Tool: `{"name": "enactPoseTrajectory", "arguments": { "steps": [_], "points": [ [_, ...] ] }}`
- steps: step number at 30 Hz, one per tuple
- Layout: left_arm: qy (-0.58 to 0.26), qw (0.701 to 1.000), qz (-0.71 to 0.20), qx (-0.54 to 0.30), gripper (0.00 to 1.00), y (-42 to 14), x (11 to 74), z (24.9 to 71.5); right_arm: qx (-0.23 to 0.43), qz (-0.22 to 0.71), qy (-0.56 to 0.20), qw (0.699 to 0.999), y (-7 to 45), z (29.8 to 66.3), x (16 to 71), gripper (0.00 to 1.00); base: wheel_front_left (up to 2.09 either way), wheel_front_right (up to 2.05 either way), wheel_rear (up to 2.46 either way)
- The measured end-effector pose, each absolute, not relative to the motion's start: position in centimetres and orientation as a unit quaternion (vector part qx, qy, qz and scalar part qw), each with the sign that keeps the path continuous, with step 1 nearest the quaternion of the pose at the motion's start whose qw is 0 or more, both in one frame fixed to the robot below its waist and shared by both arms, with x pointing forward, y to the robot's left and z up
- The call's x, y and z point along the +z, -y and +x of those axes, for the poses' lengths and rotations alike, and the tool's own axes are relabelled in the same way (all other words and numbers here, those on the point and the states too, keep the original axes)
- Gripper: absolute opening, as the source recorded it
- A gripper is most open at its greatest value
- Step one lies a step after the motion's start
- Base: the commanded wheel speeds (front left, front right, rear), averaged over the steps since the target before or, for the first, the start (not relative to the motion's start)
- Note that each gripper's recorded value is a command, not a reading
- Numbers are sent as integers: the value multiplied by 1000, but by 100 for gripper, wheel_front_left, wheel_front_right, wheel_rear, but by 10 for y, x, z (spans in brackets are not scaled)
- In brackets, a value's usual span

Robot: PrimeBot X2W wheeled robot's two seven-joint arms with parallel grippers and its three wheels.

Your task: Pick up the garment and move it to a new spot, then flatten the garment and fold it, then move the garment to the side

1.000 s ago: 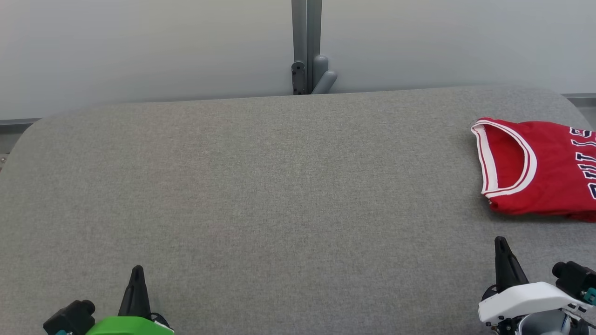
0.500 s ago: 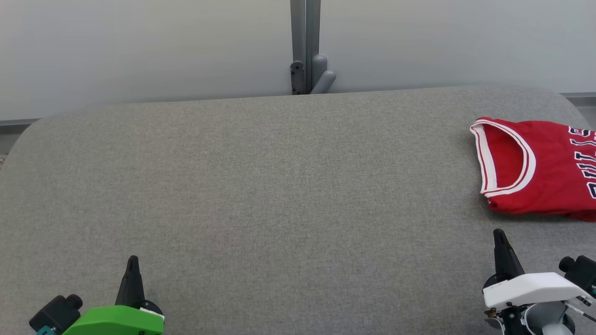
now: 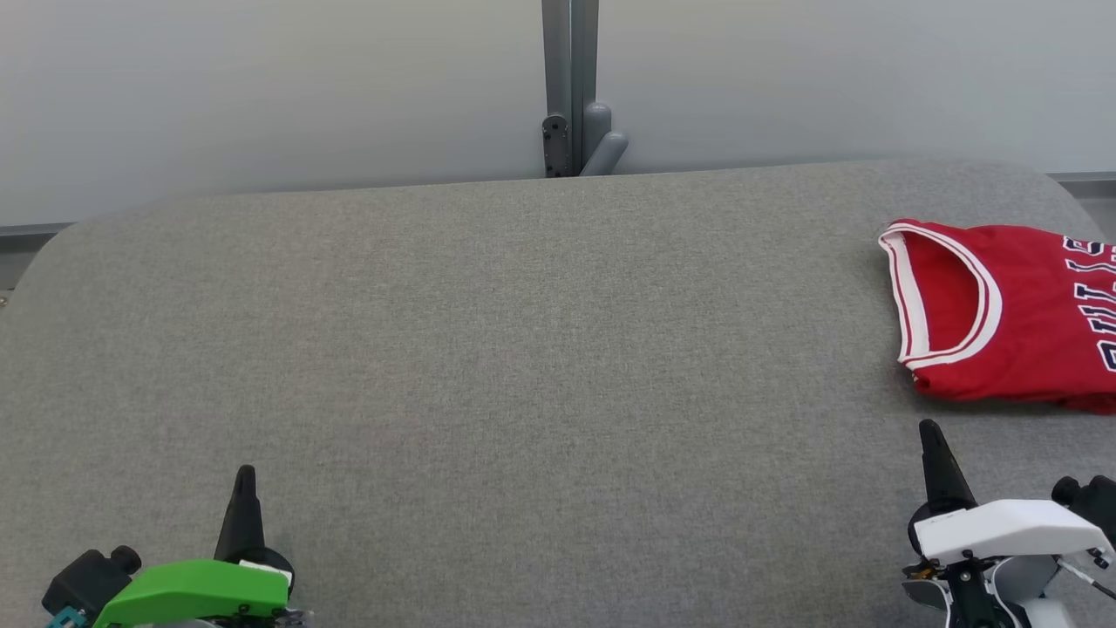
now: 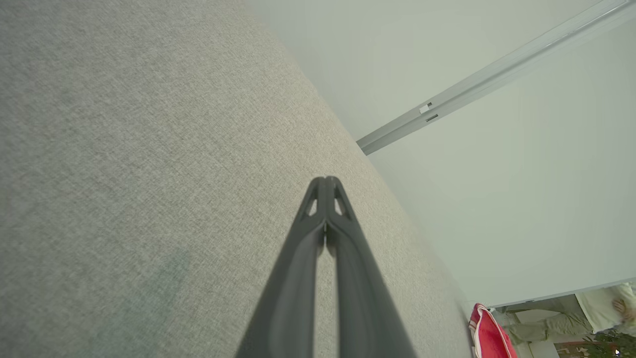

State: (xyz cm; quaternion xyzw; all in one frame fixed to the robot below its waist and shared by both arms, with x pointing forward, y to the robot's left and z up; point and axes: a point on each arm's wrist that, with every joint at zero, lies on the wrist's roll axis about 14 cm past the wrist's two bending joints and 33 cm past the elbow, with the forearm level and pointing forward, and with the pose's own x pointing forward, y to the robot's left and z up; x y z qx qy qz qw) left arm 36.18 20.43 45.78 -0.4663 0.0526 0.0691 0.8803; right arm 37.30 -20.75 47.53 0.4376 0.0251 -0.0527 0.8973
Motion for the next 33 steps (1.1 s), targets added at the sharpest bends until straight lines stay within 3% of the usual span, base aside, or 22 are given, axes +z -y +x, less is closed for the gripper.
{"name": "enactPoseTrajectory", "arguments": {
  "steps": [33],
  "points": [
    [-32,800,-597,49,0,-203,476,376,-36,583,-16,812,203,383,488,0,0,0,0]
  ]
}}
